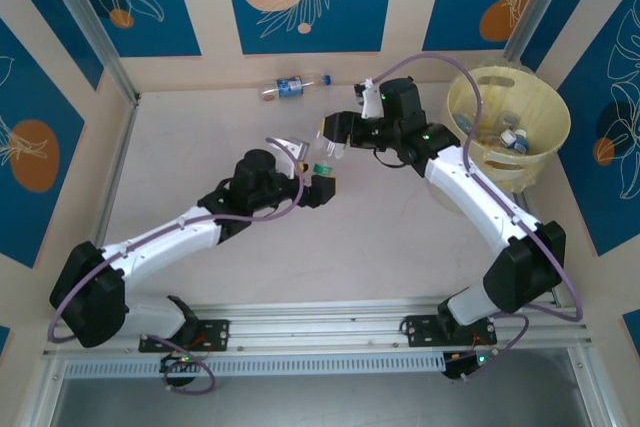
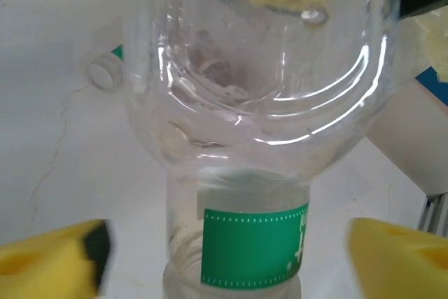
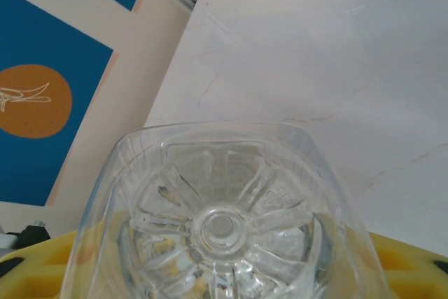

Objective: Put the plastic bottles in the bin

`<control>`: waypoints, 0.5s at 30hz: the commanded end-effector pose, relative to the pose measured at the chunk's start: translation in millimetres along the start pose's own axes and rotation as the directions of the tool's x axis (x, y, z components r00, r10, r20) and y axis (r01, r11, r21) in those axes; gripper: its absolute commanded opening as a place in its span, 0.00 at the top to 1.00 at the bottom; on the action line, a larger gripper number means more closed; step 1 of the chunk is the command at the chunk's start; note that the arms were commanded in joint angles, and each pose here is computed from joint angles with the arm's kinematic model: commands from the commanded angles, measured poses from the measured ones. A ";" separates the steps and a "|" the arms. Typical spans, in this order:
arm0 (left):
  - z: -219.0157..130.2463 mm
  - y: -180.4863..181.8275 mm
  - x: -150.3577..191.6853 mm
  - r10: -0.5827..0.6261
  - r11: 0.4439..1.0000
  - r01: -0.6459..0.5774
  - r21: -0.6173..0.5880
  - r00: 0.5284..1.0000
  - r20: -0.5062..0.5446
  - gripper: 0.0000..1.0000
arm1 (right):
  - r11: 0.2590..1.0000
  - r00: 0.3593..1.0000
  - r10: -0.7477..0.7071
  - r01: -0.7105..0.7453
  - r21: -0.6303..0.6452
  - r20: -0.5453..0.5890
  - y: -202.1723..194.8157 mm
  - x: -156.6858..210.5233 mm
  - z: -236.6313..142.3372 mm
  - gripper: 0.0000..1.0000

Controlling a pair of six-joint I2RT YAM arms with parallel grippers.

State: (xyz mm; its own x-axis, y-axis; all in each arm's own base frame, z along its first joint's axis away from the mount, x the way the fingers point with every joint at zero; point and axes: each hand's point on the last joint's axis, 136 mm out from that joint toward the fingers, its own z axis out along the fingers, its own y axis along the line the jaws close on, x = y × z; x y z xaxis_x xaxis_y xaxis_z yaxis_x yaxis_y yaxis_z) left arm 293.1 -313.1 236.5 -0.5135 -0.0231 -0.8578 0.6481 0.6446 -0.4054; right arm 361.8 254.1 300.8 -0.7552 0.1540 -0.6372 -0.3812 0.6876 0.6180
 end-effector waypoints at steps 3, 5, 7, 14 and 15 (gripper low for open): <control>-17.5 26.6 -10.4 -0.006 0.990 0.025 -0.136 0.990 0.142 0.00 | 0.995 0.979 -0.088 0.076 0.070 0.186 -4.7 -31.7 -56.1 0.58; -23.2 53.5 -5.3 -0.019 0.961 0.062 -0.269 0.987 0.158 0.00 | 0.992 0.966 -0.098 0.075 0.102 0.239 -10.6 -38.9 -74.3 0.59; -27.7 73.2 2.2 -0.034 0.927 0.085 -0.364 0.989 0.147 0.00 | 0.989 0.952 -0.110 0.076 0.129 0.286 -14.6 -44.2 -91.8 0.59; -42.5 120.1 22.7 -0.134 0.808 0.215 -0.548 0.974 0.184 0.00 | 0.962 0.862 -0.197 0.077 0.263 0.467 -27.2 -74.1 -160.8 0.59; -45.4 126.5 25.6 -0.154 0.790 0.239 -0.565 0.969 0.195 0.00 | 0.955 0.839 -0.215 0.073 0.288 0.500 -29.3 -80.9 -173.4 0.59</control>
State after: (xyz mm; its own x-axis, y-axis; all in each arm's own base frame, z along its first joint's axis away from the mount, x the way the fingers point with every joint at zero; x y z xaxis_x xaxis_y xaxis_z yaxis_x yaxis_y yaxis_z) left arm 329.7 -230.5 198.0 -0.4830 -0.2019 -0.8520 0.2536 0.8991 -0.3568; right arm 340.0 126.0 392.3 -0.4127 0.3336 -0.8476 -0.3051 0.8261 0.4738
